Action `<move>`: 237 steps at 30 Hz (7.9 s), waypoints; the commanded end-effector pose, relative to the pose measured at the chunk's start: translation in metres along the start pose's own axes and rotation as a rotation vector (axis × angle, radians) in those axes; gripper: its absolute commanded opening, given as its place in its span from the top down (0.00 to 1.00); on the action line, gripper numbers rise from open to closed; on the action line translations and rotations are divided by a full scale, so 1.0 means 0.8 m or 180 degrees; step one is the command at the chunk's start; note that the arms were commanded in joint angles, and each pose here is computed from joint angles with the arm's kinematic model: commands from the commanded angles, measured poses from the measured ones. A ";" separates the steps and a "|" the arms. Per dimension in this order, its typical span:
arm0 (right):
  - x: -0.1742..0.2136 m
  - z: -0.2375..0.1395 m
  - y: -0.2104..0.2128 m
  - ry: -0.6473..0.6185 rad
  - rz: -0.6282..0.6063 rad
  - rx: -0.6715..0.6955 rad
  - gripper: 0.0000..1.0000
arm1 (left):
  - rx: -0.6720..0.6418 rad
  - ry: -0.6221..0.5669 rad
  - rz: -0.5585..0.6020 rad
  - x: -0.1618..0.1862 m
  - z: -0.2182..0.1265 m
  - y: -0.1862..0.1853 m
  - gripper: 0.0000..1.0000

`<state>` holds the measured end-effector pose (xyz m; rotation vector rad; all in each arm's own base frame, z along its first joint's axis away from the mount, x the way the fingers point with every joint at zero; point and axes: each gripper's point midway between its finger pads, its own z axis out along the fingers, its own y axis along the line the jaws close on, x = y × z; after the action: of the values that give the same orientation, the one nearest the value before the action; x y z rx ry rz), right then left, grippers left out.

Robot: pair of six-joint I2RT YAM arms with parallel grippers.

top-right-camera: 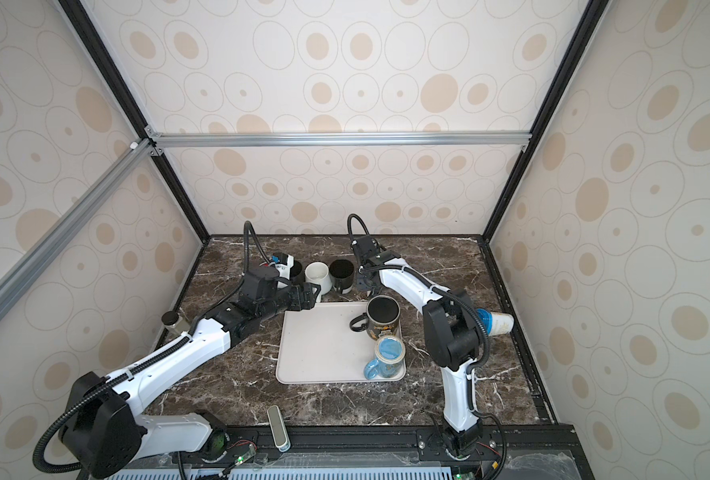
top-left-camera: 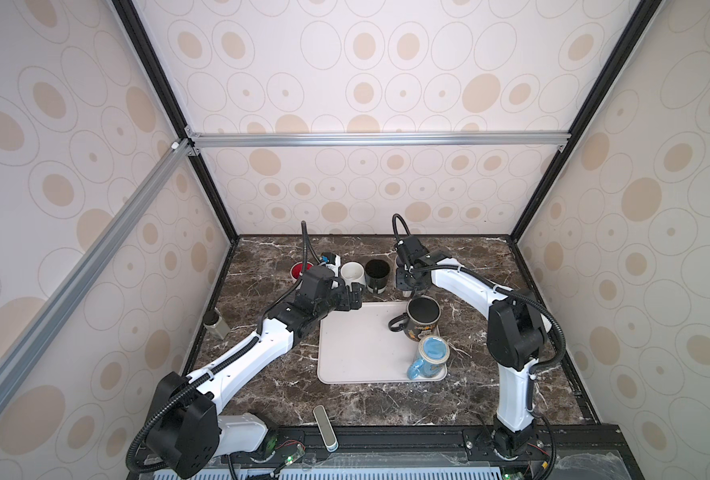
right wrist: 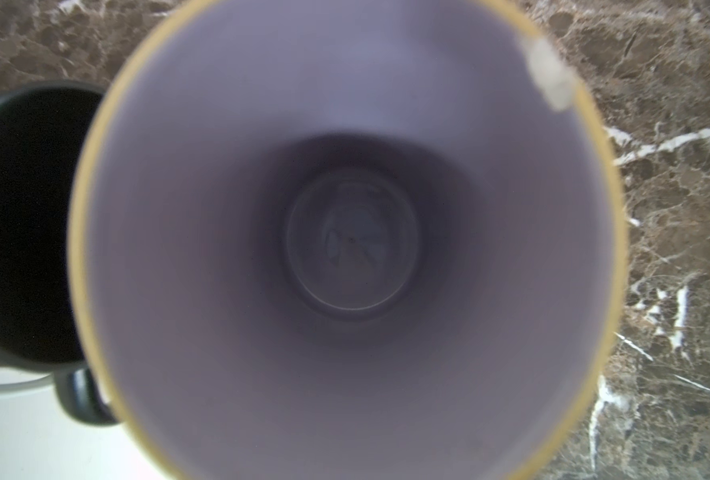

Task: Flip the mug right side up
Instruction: 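Lower the pink mug upright beside the black mug with the right gripper, then open the right gripper and lift it off the pink mug while left moves toward tray, then lower the left gripper onto the upside-down light blue mug's base on the tray, then lift the light blue mug with the left gripper and tilt it toward the right gripper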

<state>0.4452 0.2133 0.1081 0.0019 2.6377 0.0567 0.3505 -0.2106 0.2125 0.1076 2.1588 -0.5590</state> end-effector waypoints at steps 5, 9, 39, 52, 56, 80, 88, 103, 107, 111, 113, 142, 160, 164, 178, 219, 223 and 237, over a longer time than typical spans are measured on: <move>-0.033 -0.019 0.012 -0.0318 0.0092 -0.0075 1.00 | -0.0008 -0.0098 0.0025 -0.005 -0.006 -0.001 0.05; -0.027 -0.012 0.013 -0.0266 0.0069 -0.0057 1.00 | -0.0019 -0.0105 -0.0014 0.000 -0.005 0.003 0.05; -0.004 0.012 0.019 0.0014 0.0043 0.0094 0.95 | -0.0178 -0.0086 -0.0014 0.015 -0.007 0.020 0.04; 0.001 -0.001 0.023 0.0075 0.0037 0.0039 0.69 | -0.0210 -0.0082 -0.0008 0.017 -0.008 0.023 0.03; -0.003 -0.020 0.026 0.0016 0.0059 -0.0071 0.55 | -0.0213 -0.0072 -0.0001 0.018 -0.007 0.023 0.03; -0.056 -0.159 -0.007 -0.0770 0.0073 -0.0081 0.48 | -0.0215 0.0000 0.0061 0.023 -0.004 0.024 0.01; -0.049 -0.155 0.001 -0.0737 0.0047 -0.0193 0.49 | -0.0031 -0.0046 0.0053 0.021 -0.004 0.012 0.01; -0.025 -0.130 -0.009 -0.0621 0.0067 -0.0082 0.49 | 0.0256 0.0254 0.0604 0.039 0.019 -0.056 0.02; -0.023 -0.128 -0.018 -0.0629 0.0141 -0.0096 0.49 | 0.0430 0.0325 0.0916 0.058 0.015 -0.085 0.05; -0.023 -0.126 -0.030 -0.0588 0.0297 -0.0189 0.50 | 0.0475 0.0453 0.1122 0.083 0.013 -0.089 0.08; -0.022 -0.125 -0.033 -0.0579 0.0334 -0.0209 0.50 | 0.0452 0.0510 0.1216 0.091 0.012 -0.086 0.10; 0.022 -0.112 -0.067 -0.0488 0.0464 -0.0207 0.51 | 0.1312 0.0963 0.2501 0.220 -0.004 -0.216 0.28; 0.043 -0.099 -0.090 -0.0413 0.0562 -0.0182 0.52 | 0.1337 0.1232 0.2477 0.249 0.025 -0.233 0.40; 0.043 -0.096 -0.091 -0.0405 0.0559 -0.0174 0.52 | 0.1308 0.1291 0.2491 0.254 0.032 -0.234 0.45; 0.043 -0.089 -0.091 -0.0378 0.0568 -0.0182 0.53 | 0.1192 0.1443 0.2503 0.267 0.049 -0.230 0.58; 0.017 -0.132 -0.103 -0.0676 0.0626 -0.0127 0.56 | 0.1300 0.0464 0.2395 0.140 -0.047 -0.248 1.00; 0.003 -0.151 -0.105 -0.0809 0.0632 -0.0118 0.56 | 0.0965 0.0278 0.2541 0.107 -0.062 -0.228 1.00; -0.026 -0.197 -0.083 -0.1308 0.0718 -0.0650 0.56 | 0.0700 -0.1107 0.1898 -0.063 -0.133 -0.181 1.00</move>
<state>0.3876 0.1354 0.2448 0.2318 2.2368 0.3043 0.2526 -0.2930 0.2826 0.8599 1.8235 -0.2790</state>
